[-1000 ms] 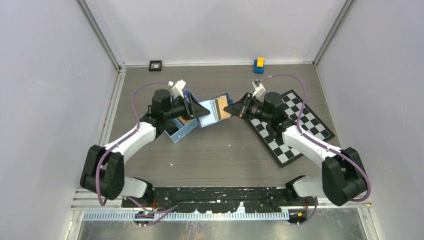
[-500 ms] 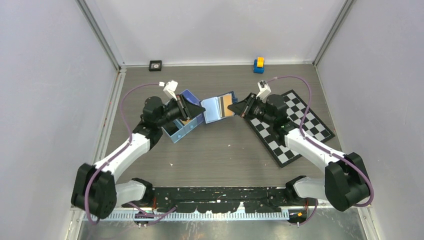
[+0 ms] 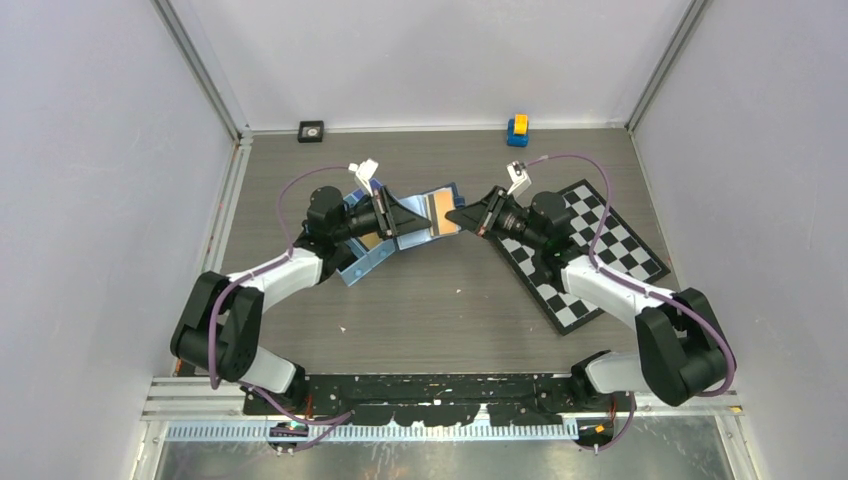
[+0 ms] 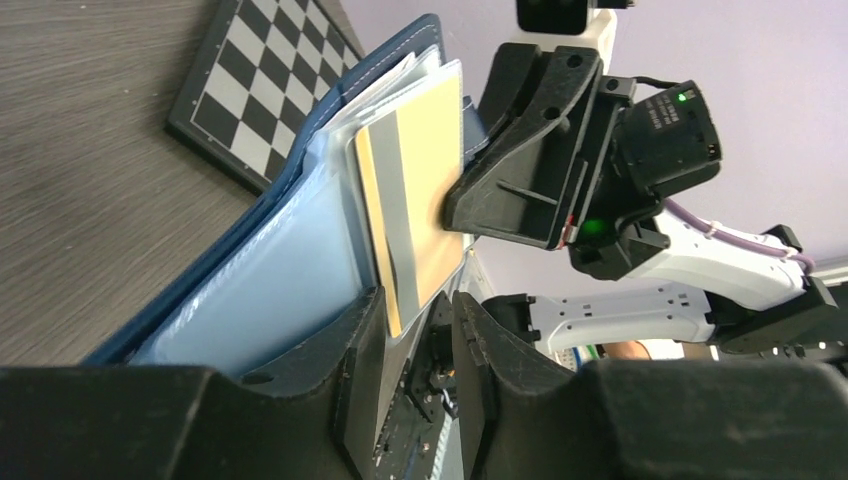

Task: Take the credit cards out of the card holder
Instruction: Remove the credit card from the card holder.

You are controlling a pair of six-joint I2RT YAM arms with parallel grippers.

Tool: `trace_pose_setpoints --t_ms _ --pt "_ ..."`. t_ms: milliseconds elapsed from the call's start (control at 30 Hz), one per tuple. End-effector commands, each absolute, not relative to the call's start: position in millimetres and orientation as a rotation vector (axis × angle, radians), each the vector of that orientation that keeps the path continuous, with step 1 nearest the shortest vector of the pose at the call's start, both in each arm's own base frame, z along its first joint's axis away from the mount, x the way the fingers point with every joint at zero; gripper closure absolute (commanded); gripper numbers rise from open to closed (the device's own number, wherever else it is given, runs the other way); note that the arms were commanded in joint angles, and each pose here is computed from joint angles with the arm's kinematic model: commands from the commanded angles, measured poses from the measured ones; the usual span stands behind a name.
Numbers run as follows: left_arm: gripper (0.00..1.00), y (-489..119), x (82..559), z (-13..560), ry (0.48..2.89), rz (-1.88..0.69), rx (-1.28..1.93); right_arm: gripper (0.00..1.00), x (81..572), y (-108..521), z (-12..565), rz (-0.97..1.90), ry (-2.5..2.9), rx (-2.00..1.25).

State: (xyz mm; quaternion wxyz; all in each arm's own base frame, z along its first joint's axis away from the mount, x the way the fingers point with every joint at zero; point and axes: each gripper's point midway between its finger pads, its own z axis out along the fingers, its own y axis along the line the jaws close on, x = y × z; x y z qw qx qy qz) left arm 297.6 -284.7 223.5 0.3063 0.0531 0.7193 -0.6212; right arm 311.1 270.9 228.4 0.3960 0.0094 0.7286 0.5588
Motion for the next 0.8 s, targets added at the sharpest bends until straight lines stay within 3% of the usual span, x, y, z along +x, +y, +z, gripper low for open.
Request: trace_pose_setpoints --t_ms 0,267,767 --pt "0.67 -291.0 297.9 252.5 1.809 -1.707 0.216 0.99 305.4 278.4 258.1 1.517 1.724 -0.052" --pt "0.71 -293.6 297.4 253.6 1.801 -1.752 0.216 1.0 303.4 285.7 256.2 1.543 1.733 -0.08" --pt "0.64 -287.1 311.5 227.0 1.922 -1.654 0.126 0.99 298.4 291.0 257.1 1.526 1.739 -0.116"
